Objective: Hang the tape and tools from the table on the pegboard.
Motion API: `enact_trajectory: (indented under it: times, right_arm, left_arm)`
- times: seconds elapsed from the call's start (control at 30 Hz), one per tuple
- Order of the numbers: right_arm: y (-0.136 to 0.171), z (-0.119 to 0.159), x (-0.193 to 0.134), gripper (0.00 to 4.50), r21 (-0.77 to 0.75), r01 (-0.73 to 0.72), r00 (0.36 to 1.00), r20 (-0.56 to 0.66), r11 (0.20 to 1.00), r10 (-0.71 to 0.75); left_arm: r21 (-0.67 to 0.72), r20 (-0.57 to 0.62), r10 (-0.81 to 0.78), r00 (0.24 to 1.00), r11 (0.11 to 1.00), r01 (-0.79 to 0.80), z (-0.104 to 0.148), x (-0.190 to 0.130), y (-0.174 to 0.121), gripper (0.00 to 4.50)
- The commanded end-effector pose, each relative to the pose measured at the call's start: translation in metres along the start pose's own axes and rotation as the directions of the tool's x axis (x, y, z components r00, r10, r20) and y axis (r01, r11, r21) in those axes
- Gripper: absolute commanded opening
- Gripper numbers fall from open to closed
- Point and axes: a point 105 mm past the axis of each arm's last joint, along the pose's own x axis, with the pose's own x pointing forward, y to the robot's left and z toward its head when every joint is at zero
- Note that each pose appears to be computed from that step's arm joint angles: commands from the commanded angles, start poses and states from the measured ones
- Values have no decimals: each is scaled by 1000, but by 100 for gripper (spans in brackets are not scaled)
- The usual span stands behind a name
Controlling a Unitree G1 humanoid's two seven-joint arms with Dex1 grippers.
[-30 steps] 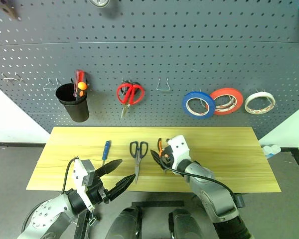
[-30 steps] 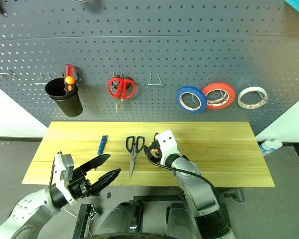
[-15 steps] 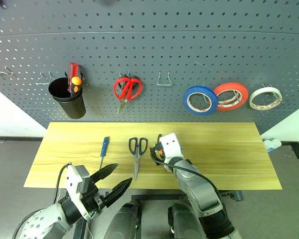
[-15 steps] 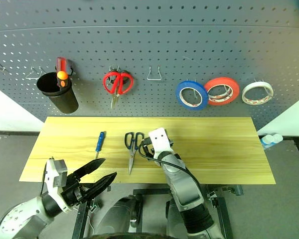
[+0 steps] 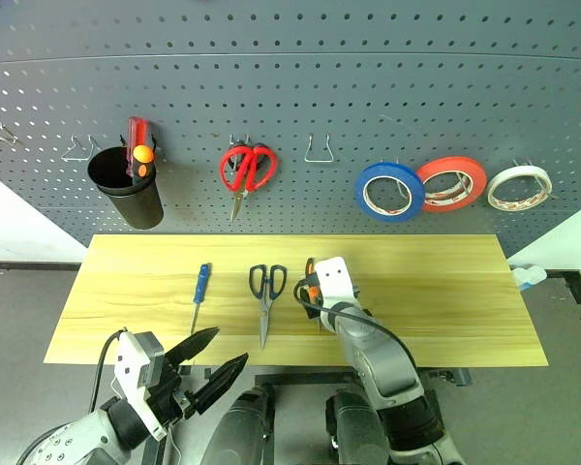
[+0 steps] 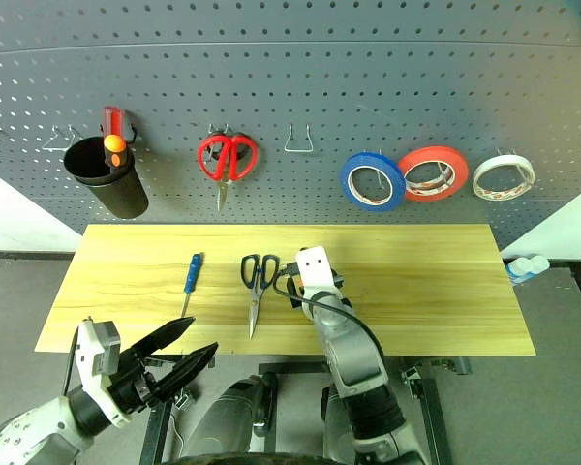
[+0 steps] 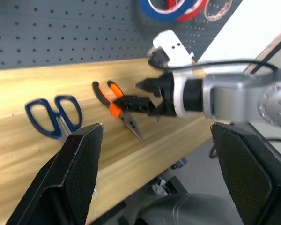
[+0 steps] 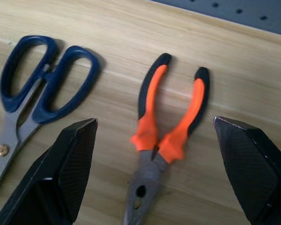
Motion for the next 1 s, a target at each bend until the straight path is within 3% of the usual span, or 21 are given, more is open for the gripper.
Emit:
enact_trajectory:
  times: [0.03, 0.23, 0.57, 1.0]
  right_arm:
    - [22, 25, 0, 414, 75, -51, 998, 26, 996, 49]
    - [23, 39, 11, 414, 90, -48, 998, -28, 995, 50]
    - [31, 26, 11, 414, 90, -48, 980, -186, 995, 64]
    - [37, 19, 21, 414, 60, -67, 970, -230, 996, 79]
  left_arm:
    - [24, 27, -12, 1000, 1000, 11, 7, -1, -7, 385]
    - [19, 28, 0, 1000, 1000, -1, 6, -1, -9, 385]
    - [13, 24, 24, 999, 1000, -24, 6, -4, -10, 385]
    - [0, 29, 34, 999, 999, -34, 6, -3, -15, 385]
